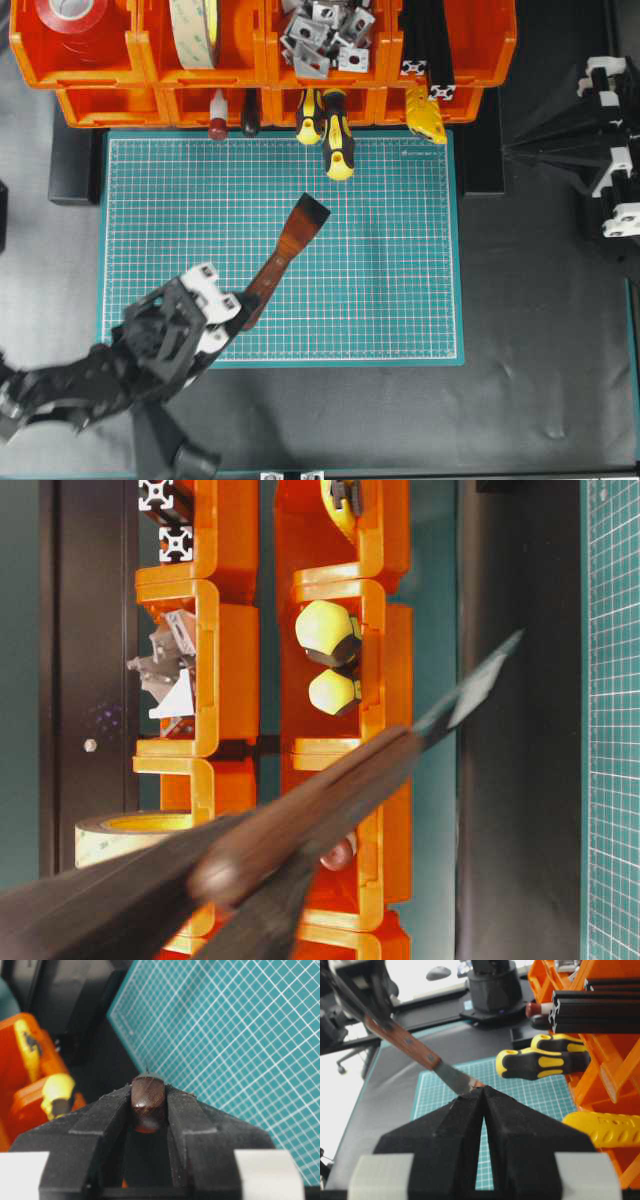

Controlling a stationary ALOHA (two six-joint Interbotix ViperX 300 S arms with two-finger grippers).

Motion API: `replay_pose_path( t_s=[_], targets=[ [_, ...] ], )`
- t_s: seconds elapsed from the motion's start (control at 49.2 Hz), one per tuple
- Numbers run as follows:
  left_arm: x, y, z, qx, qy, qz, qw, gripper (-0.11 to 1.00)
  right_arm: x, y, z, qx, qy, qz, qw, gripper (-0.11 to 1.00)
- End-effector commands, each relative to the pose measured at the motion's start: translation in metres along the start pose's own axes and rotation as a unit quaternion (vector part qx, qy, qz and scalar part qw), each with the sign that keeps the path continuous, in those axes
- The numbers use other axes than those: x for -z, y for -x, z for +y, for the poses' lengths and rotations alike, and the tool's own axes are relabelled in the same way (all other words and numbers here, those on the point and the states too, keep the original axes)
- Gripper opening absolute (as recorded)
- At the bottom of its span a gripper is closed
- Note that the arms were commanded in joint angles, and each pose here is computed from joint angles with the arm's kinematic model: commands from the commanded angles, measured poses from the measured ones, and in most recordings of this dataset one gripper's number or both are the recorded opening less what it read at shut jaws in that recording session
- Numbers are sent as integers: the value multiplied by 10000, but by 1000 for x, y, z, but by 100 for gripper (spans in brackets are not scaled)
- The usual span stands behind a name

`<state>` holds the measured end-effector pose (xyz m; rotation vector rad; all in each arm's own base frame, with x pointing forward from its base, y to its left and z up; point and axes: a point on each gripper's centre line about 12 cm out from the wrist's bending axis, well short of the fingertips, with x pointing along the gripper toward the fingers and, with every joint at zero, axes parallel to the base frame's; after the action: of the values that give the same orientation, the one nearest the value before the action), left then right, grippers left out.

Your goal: Pick scraper from container rack with left arm.

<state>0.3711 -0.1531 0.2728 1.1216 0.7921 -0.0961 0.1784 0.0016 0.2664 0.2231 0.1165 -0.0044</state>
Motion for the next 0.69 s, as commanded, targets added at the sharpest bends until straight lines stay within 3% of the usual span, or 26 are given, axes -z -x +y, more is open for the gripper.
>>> replay_pose_path(
  t_s=[0.0, 0.203, 0.427, 0.671],
  targets=[
    [15, -12, 14, -43, 178, -117, 9998, 20, -12, 0, 3, -37, -61, -172, 9998, 1],
    [41, -45, 23, 27, 334, -52, 9994, 20, -16, 3, 4, -49, -107, -201, 9997, 1],
    [41, -51, 23, 49, 224, -74, 9997, 20, -14, 4, 4, -23, -107, -50, 9999, 1],
    [43, -58, 20, 95, 411, -9, 9991, 20, -14, 4, 3, -18, -100, -27, 9999, 1]
  ],
)
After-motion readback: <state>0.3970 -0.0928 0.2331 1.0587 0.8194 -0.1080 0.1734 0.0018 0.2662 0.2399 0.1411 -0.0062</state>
